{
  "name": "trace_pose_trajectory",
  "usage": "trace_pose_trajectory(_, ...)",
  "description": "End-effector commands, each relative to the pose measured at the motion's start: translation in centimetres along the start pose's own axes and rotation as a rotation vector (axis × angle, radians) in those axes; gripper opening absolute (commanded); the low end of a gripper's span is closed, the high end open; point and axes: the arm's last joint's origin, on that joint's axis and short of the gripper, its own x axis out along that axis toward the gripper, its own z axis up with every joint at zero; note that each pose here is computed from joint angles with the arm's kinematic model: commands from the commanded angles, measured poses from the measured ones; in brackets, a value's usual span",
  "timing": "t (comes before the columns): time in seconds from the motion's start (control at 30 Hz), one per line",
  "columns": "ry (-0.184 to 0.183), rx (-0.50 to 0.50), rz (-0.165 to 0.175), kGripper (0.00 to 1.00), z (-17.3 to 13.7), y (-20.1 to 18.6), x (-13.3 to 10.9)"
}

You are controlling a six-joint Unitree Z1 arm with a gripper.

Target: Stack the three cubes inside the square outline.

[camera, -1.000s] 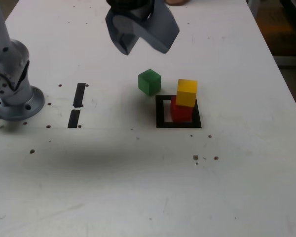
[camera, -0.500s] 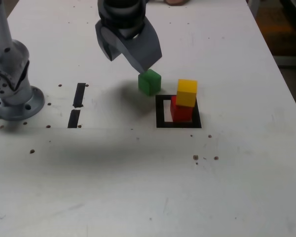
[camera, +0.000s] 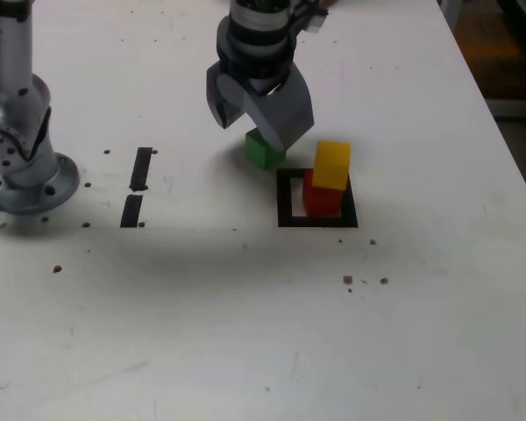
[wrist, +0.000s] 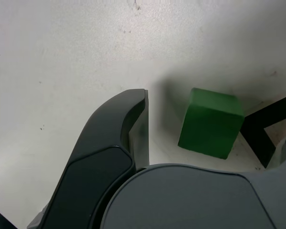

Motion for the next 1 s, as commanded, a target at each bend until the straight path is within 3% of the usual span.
trace_pose_trajectory(0.0,-0.001,-0.006,-0.002,0.98,0.1,0.3,0.2)
trace_pose_trajectory(0.23,0.0,-0.016,-0.02,0.96,0.3,0.7,0.9)
trace_pose_trajectory(0.47,-0.016,-0.022,-0.069,0.92,1.1,1.0,2.1)
trace_pose_trajectory(0.7,-0.011,-0.044,-0.085,0.85,0.9,1.1,2.6)
trace_pose_trajectory(0.83,0.008,-0.046,-0.086,0.74,0.6,1.0,2.9)
trace_pose_trajectory(0.97,-0.003,-0.057,-0.085,0.49,0.7,1.1,2.8)
